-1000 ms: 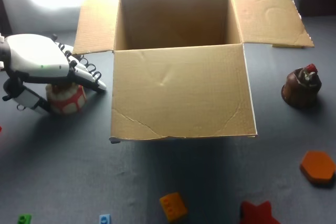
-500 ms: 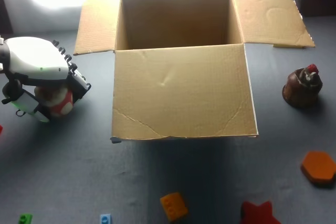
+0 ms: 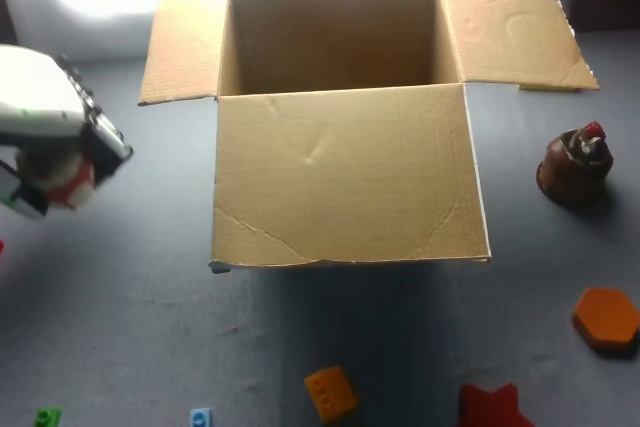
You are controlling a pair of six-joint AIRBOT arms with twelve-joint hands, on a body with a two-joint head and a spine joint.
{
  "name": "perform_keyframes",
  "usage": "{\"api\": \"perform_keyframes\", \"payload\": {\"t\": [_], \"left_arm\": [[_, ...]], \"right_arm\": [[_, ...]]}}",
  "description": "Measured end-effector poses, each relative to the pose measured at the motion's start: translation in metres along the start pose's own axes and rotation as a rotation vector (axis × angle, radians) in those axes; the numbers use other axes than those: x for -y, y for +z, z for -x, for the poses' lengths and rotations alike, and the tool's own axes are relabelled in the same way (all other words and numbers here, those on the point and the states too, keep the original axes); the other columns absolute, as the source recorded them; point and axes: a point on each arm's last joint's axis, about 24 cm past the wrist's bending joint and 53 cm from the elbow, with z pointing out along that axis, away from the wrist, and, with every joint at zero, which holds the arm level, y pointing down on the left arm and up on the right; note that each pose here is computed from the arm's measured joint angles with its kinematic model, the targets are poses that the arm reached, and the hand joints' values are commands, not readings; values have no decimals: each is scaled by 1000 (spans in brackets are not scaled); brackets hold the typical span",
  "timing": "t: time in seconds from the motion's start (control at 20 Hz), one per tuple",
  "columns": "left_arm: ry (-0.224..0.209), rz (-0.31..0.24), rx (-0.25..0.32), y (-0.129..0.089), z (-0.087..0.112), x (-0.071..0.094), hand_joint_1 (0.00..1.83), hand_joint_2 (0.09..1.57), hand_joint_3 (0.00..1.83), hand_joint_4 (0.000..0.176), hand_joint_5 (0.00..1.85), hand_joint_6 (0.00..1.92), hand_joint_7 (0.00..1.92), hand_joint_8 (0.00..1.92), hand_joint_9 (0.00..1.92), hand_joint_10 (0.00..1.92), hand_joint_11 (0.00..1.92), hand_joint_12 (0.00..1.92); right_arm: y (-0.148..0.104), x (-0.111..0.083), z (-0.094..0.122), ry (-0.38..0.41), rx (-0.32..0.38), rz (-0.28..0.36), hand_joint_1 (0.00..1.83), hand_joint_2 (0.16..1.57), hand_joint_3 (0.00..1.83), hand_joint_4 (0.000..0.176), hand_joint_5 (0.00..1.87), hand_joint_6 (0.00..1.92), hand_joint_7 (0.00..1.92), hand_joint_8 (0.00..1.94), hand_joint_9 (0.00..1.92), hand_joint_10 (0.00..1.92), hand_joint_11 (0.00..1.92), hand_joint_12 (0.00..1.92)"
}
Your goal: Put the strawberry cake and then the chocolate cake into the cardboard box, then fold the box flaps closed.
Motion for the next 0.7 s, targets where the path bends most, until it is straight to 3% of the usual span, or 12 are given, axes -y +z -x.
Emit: {"api": "perform_keyframes", "payload": {"t": [0.15,0.3,0.55,0.7], "left_arm": [[41,-20,17,-16,20,14,1179,1234,0,0,779,1144,766,1509,784,1262,689,1459],[87,-49,18,-28,33,30,1181,1241,0,0,768,1147,752,1548,761,1302,676,1476],[79,-60,46,-46,55,42,1191,1223,0,0,813,1084,775,1509,785,1295,674,1493],[116,-61,47,-51,65,47,1195,1222,0,0,814,1073,775,1517,787,1297,685,1501]], "right_arm": [[0,0,0,-1,0,0,1271,982,0,0,34,14,56,10,17,7,0,0],[0,0,0,-2,1,0,1253,1015,8,0,6,1,38,1,2,0,0,0],[0,-1,0,-7,0,1,1226,1017,8,0,23,9,90,20,26,11,0,0],[0,-1,-1,-7,-1,1,1204,1011,5,0,38,15,96,20,42,17,0,0]]}}
